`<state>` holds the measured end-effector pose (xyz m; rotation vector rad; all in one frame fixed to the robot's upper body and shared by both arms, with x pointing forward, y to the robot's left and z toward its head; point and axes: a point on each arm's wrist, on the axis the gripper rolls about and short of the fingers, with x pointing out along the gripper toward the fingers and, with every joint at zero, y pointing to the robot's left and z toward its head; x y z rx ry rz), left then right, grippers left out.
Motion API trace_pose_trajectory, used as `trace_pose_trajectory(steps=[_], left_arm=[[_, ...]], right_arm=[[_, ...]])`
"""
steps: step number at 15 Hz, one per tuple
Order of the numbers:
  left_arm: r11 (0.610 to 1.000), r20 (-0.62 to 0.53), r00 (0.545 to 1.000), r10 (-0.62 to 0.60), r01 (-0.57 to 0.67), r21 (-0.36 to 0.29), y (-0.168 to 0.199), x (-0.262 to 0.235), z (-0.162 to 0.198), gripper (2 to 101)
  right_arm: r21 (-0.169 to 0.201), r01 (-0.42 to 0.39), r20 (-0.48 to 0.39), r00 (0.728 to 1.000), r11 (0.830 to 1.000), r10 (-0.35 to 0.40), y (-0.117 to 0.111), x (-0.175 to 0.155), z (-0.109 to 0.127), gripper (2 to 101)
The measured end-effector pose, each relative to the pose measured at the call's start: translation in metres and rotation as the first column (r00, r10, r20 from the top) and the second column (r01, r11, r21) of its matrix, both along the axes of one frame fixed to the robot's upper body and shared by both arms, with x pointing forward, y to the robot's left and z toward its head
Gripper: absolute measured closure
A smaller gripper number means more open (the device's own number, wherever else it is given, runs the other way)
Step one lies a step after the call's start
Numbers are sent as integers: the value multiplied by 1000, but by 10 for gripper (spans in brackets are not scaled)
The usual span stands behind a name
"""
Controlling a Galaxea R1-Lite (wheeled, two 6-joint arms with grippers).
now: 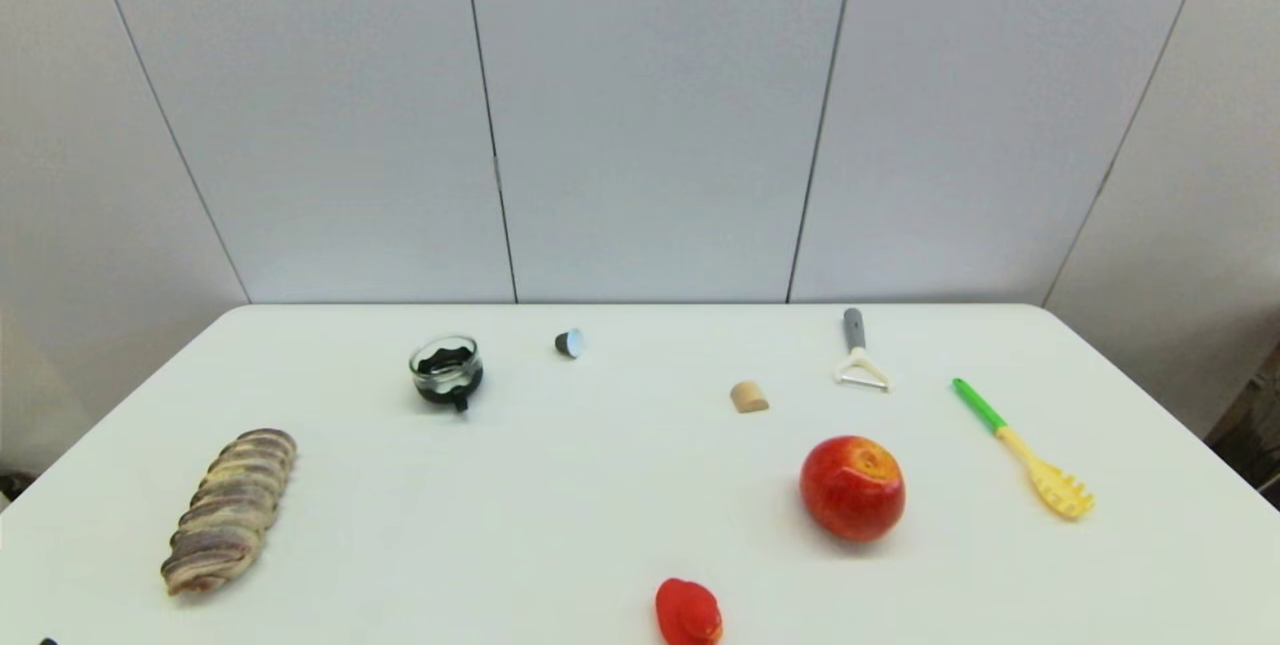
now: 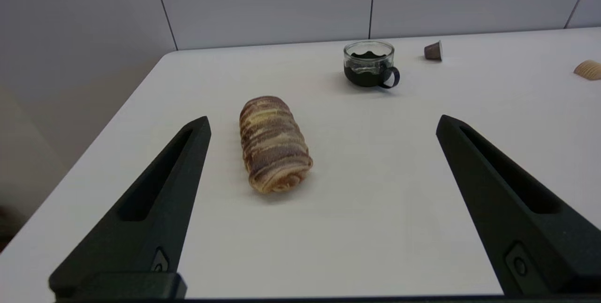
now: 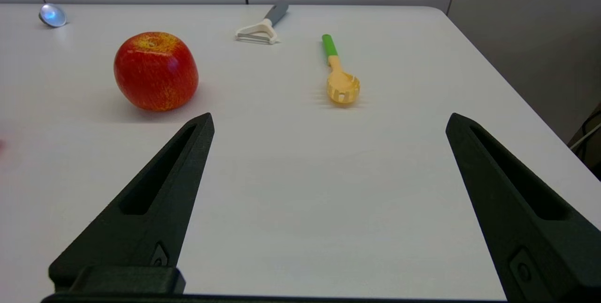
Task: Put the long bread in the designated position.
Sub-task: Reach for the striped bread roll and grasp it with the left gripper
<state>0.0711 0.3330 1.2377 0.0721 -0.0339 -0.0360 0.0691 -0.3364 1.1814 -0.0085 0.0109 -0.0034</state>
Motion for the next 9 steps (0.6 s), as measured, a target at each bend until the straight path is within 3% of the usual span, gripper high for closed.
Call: trace_pose_trajectory(steps=[5,9], left_arm=[[1000,-106,994,-9,8,-6,0,43,72,54],[1000,-287,958,-9,8,-6,-2,108,92,54]], right_arm=[[0,0,0,1000,1000,0,0,0,0,43],[0,0,0,1000,1000,0,0,0,0,43]])
